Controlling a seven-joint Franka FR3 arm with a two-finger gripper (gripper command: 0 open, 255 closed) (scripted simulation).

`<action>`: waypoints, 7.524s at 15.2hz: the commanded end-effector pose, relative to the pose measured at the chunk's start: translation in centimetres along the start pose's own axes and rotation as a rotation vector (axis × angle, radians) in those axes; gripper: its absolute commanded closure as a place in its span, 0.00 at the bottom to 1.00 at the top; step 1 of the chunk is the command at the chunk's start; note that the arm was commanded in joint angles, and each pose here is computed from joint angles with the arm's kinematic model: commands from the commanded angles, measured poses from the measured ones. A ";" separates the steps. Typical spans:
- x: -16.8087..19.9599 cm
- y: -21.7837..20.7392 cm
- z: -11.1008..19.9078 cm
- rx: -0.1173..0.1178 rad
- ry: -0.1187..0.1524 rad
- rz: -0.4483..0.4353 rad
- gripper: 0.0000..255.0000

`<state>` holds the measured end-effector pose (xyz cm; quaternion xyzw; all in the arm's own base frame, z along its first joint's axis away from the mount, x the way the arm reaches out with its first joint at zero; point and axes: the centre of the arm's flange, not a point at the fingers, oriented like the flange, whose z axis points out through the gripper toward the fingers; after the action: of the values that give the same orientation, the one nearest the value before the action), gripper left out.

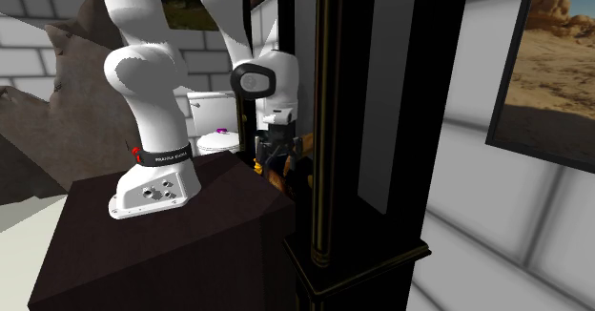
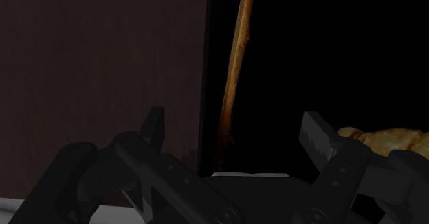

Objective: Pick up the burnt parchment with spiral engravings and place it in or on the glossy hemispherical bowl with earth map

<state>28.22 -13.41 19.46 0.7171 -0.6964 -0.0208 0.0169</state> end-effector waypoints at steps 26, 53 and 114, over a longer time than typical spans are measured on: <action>-0.1 0.1 0.9 0.002 0.000 0.007 1.00; -0.2 0.9 -13.4 0.002 0.000 0.007 1.00; -30.2 -12.7 -12.9 0.002 0.000 0.007 1.00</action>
<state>40.67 17.09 31.91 0.7149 -0.6988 -0.0200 0.0165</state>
